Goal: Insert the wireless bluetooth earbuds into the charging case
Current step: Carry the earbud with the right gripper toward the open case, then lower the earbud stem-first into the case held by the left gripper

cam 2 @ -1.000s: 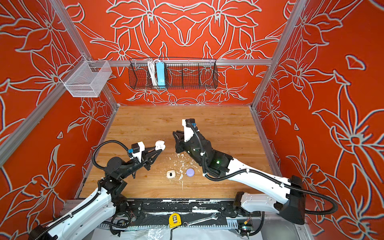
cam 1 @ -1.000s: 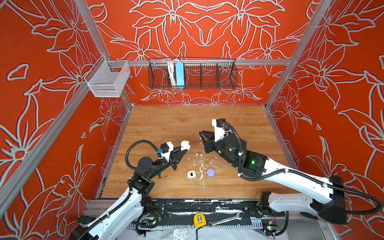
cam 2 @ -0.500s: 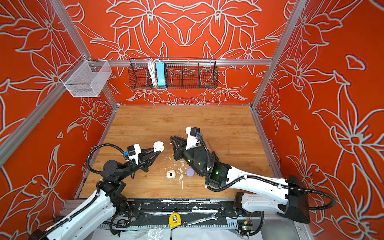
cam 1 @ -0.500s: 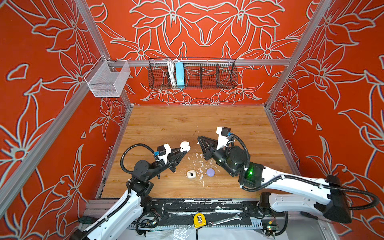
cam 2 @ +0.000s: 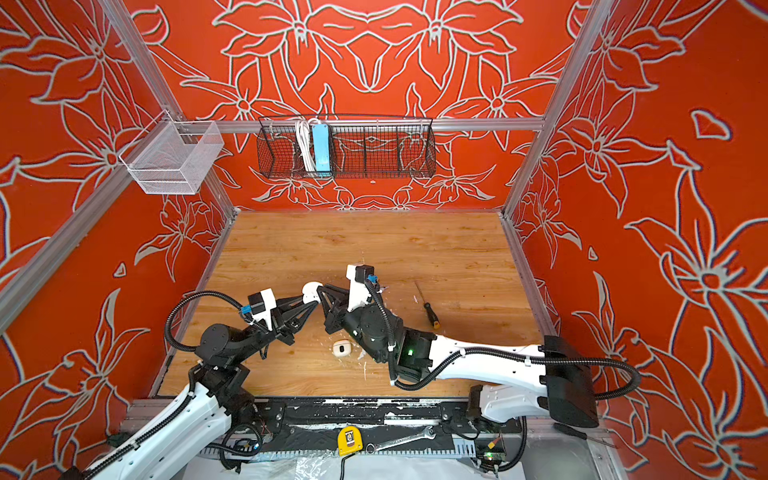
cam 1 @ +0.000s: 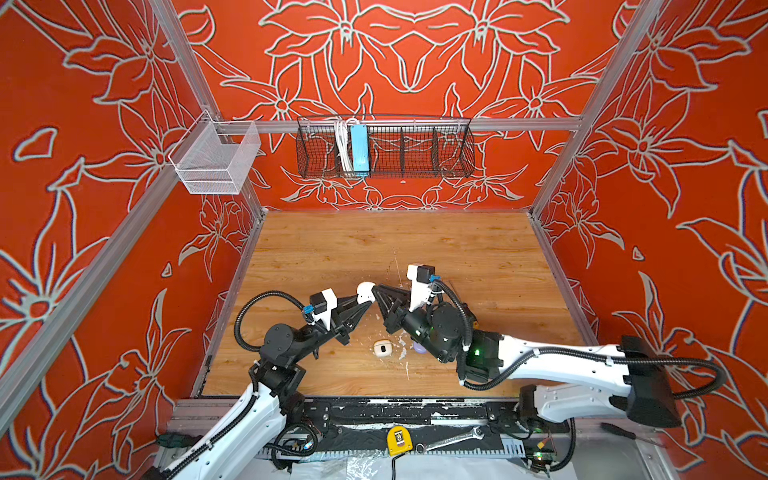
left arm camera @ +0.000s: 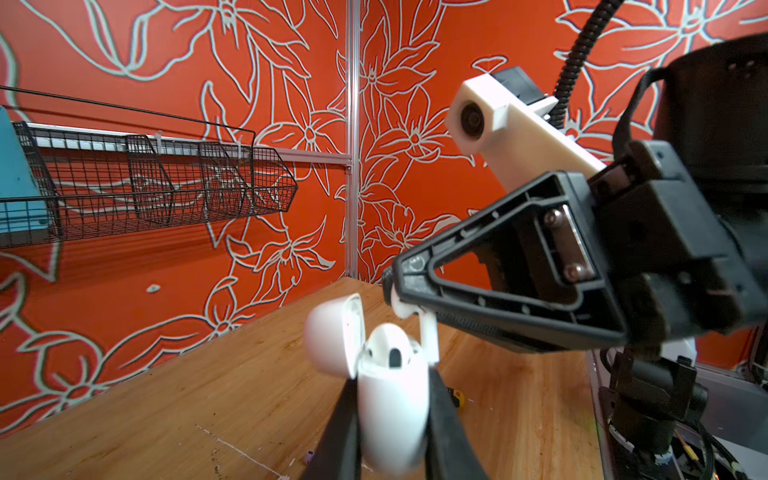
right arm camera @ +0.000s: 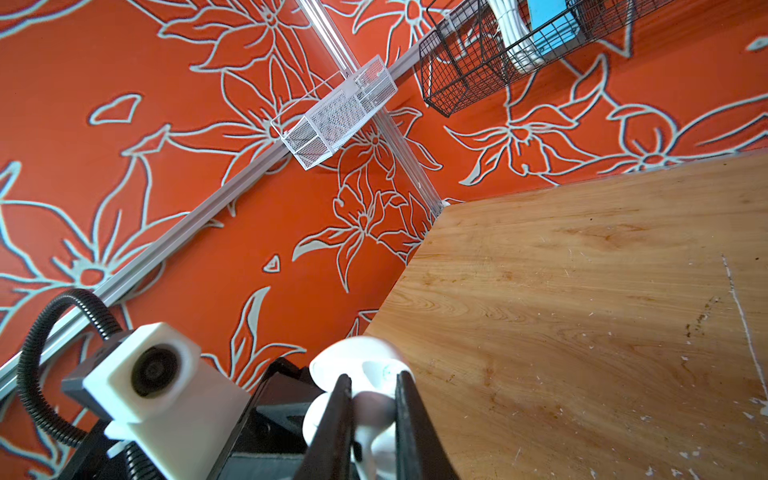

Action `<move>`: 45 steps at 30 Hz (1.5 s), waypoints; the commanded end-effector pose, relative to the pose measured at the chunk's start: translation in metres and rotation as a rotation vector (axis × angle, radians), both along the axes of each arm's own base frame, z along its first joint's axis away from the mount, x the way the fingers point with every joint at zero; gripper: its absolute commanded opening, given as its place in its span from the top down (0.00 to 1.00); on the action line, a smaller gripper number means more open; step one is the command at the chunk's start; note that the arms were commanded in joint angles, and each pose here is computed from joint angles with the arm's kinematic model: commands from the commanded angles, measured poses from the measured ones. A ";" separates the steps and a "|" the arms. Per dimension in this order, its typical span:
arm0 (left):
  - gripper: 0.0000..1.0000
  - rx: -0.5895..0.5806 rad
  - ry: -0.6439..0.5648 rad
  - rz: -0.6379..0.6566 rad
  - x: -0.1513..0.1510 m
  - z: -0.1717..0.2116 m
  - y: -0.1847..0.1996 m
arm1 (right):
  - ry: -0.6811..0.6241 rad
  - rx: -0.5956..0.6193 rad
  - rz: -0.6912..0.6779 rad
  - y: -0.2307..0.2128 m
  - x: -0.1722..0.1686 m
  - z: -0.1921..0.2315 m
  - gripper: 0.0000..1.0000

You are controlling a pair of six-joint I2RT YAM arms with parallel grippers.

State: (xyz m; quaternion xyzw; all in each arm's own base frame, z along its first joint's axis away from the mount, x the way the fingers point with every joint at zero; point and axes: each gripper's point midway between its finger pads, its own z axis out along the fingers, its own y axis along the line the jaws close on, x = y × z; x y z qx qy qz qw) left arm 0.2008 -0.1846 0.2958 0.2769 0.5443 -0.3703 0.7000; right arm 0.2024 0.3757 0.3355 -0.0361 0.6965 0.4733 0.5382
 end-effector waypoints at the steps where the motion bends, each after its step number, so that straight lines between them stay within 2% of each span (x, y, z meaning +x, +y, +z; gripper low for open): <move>1: 1.00 -0.003 -0.015 -0.002 -0.003 0.001 0.000 | -0.021 0.042 -0.031 -0.001 0.003 0.020 0.85; 9: 1.00 -0.003 -0.020 -0.001 -0.004 0.003 0.000 | -0.054 0.047 -0.078 -0.012 0.006 0.036 0.85; 20: 1.00 -0.002 -0.021 0.002 -0.005 0.002 0.001 | -0.036 0.005 -0.066 0.009 0.011 0.023 0.85; 29: 1.00 -0.004 -0.024 0.017 -0.005 0.003 0.003 | -0.008 -0.018 -0.081 0.004 0.012 0.006 0.85; 45: 1.00 0.010 -0.026 0.034 -0.003 0.000 0.004 | 0.047 -0.027 0.016 0.012 -0.005 -0.017 0.86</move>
